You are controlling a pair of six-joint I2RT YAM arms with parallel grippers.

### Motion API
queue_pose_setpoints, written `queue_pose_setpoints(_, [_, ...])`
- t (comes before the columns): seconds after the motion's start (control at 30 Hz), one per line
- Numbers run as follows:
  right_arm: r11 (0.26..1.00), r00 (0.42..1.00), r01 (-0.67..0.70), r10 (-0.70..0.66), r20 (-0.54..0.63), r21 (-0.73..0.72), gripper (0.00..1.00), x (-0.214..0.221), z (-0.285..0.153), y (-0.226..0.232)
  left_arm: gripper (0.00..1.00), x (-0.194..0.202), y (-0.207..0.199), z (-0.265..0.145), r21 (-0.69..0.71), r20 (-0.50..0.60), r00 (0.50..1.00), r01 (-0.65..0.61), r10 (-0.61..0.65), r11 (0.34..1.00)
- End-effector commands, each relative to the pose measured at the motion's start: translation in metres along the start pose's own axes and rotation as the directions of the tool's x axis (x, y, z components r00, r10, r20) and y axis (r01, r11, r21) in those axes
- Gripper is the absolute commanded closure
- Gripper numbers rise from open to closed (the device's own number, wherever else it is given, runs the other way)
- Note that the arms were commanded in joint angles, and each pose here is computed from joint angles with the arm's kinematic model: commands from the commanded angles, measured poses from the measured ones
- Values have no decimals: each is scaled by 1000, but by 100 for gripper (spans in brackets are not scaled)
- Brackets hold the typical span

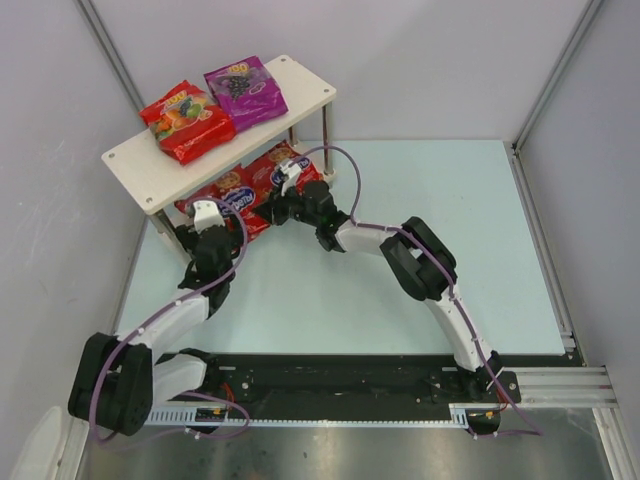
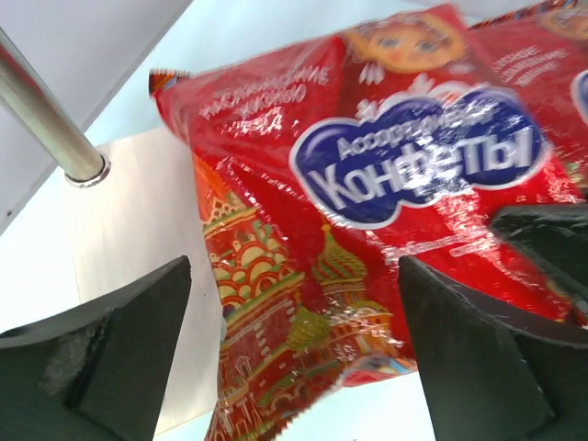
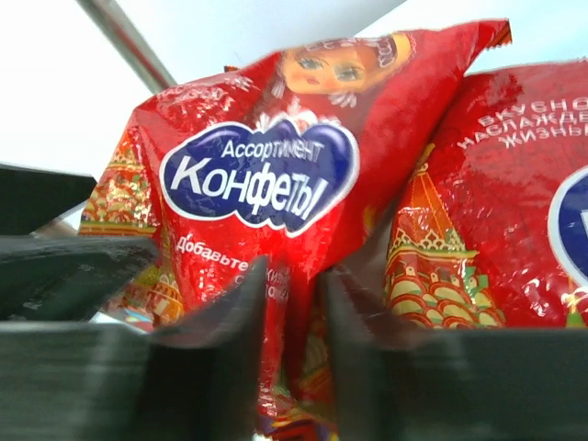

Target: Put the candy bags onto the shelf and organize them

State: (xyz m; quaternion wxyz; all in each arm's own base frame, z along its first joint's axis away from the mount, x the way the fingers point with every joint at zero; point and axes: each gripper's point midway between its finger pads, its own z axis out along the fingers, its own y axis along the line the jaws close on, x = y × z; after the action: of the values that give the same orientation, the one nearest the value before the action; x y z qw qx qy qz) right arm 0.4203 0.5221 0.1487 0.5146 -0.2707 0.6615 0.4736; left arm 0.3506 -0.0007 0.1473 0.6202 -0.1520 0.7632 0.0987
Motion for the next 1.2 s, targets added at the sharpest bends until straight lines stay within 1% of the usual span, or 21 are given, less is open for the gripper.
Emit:
queue_pose_setpoints(0.0, [998,994,46,-42,101,-43,57,-37,4,12,0,-43,16,-11,-42,111,986,129,-123,991])
queue_pose_setpoints(0.03, [998,993,51,-46,112,-45,52,-44,2,14,0,-42,16,-14,-32,106,986,131,-126,991])
queue_pose_setpoints(0.07, [998,992,50,-45,117,-47,42,-45,1,15,0,-44,12,-17,-2,105,985,135,-134,991])
queue_pose_setpoints(0.1, [997,991,52,-45,124,-50,38,-48,-1,17,0,-51,11,-22,19,124,980,157,-158,987])
queue_pose_setpoints(0.17, [997,988,57,-49,146,-52,31,-59,-5,21,0,-55,5,-27,68,122,978,162,-169,984])
queue_pose_setpoints(0.23, [997,986,53,-44,158,-51,29,-67,-9,22,0,-61,0,-32,110,126,975,172,-185,979])
queue_pose_setpoints(0.27, [997,982,60,-49,183,-52,26,-78,-13,24,0,-62,-7,-35,154,120,974,172,-191,973])
queue_pose_setpoints(0.33, [997,981,55,-44,189,-51,24,-81,-19,25,0,-64,-14,-40,198,121,973,170,-196,965])
queue_pose_setpoints(0.37, [996,976,63,-50,214,-56,24,-94,-24,29,0,-65,-19,-42,225,119,973,167,-197,960])
queue_pose_setpoints(0.43, [996,975,63,-50,215,-57,24,-94,-31,30,0,-66,-26,-47,256,124,973,158,-195,954])
queue_pose_setpoints(0.57, [995,968,81,-63,242,-62,23,-108,-44,35,0,-64,-37,-50,281,119,975,146,-186,949])
queue_pose_setpoints(0.73, [995,957,81,-92,275,53,25,-115,-47,0,0,-68,-51,-41,286,129,975,137,-180,948])
queue_pose_setpoints(0.8, [993,957,83,-104,272,89,26,-107,-43,-20,1,-67,-58,-32,283,134,974,137,-180,949])
queue_pose_setpoints(0.83, [991,954,96,-120,274,97,26,-111,-39,-25,2,-59,-61,-26,274,123,979,123,-162,954])
queue_pose_setpoints(0.87, [990,955,100,-125,269,104,27,-110,-36,-30,2,-67,-64,-23,280,150,972,135,-182,950])
queue_pose_setpoints(0.9, [989,960,97,-123,250,113,28,-98,-32,-40,3,-66,-65,-20,274,157,970,136,-184,952])
queue_pose_setpoints(0.93, [987,954,114,-141,266,114,28,-107,-28,-42,3,-65,-65,-15,261,164,971,125,-171,957])
queue_pose_setpoints(1.03, [984,952,125,-154,263,125,29,-101,-20,-56,3,-61,-72,1,240,185,971,104,-151,965])
queue_pose_setpoints(1.1, [983,945,134,-164,281,124,30,-110,-14,-61,3,-60,-78,10,239,198,968,104,-153,965])
queue_pose_setpoints(1.13, [984,953,126,-156,259,129,30,-97,-10,-70,3,-60,-80,13,239,203,967,104,-154,966])
queue_pose_setpoints(1.17, [983,946,136,-165,278,121,30,-109,-5,-69,3,-66,-83,15,242,221,961,114,-169,964])
